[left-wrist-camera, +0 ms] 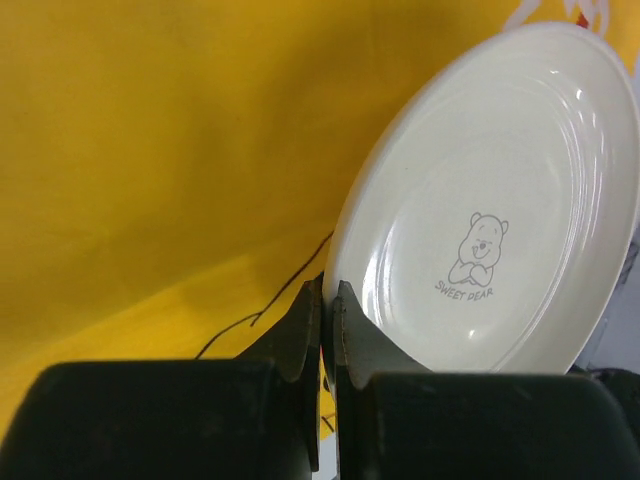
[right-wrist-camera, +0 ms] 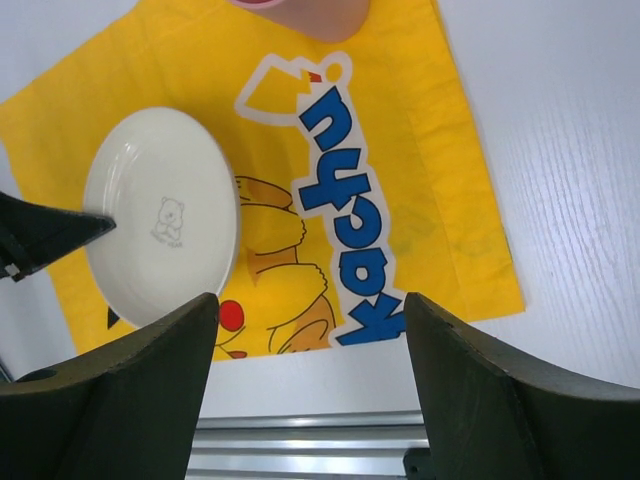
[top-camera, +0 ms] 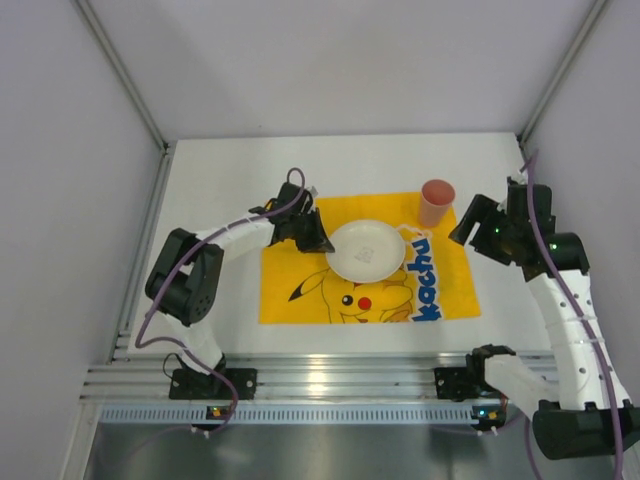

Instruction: Set the dinner table for one person

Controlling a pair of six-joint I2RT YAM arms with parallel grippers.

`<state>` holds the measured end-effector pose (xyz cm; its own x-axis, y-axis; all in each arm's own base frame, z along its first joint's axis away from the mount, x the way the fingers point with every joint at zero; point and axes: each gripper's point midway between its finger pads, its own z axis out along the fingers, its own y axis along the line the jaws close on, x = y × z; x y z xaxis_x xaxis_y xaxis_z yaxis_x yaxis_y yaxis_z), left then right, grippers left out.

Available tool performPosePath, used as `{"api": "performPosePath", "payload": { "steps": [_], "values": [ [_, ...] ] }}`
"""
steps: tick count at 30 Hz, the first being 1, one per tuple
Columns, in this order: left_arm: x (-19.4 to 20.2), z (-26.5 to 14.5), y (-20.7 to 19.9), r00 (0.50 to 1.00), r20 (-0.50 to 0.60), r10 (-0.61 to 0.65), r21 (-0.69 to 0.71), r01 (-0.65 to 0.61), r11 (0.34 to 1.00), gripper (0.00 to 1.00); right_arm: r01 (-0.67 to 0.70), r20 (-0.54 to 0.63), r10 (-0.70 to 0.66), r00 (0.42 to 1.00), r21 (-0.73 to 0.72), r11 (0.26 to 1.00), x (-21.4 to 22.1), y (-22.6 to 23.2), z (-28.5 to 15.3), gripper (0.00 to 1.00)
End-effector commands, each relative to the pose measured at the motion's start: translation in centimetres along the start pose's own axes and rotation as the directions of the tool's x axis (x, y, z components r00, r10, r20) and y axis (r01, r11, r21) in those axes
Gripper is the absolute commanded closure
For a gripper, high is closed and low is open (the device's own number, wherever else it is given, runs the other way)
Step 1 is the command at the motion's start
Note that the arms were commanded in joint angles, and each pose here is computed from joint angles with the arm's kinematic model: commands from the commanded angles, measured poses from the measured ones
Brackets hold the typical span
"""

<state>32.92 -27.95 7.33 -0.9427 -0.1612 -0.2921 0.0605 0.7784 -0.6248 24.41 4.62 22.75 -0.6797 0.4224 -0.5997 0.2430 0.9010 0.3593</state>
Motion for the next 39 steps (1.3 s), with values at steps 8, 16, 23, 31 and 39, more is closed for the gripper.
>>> {"api": "performPosePath", "payload": {
  "steps": [8, 16, 23, 31, 39],
  "values": [
    [-3.7, 1.5, 0.7, 0.990, 0.139, 0.003, -0.147, 0.018, 0.989, 0.52, 0.057, 0.008, -0.057, 0.998, -0.016, 0.998, 0.6, 0.5, -1.2, 0.25],
    [-4.3, -4.6, 1.3, 0.974, 0.182, 0.135, -0.346, -0.065, 0.936, 0.23, 0.080, 0.007, -0.080, 0.997, -0.021, 0.997, 0.9, 0.8, -0.9, 0.25],
    [-2.4, -16.7, 10.7, 0.952, 0.201, 0.232, -0.727, -0.014, 0.687, 0.15, 0.098, -0.025, -0.099, 0.995, -0.041, 0.994, 2.0, 1.2, 0.0, 0.24],
    [-1.1, -23.2, 18.8, 0.917, 0.363, 0.167, -0.744, 0.178, 0.644, 0.07, 0.139, -0.094, -0.147, 0.985, -0.080, 0.987, 3.1, 2.9, 1.4, 0.24],
    [-3.6, -22.9, 24.4, 0.945, 0.306, 0.116, -0.772, 0.175, 0.611, 0.08, 0.163, -0.083, -0.170, 0.982, -0.088, 0.983, 1.9, 4.1, 1.3, 0.24]
  ]
}}
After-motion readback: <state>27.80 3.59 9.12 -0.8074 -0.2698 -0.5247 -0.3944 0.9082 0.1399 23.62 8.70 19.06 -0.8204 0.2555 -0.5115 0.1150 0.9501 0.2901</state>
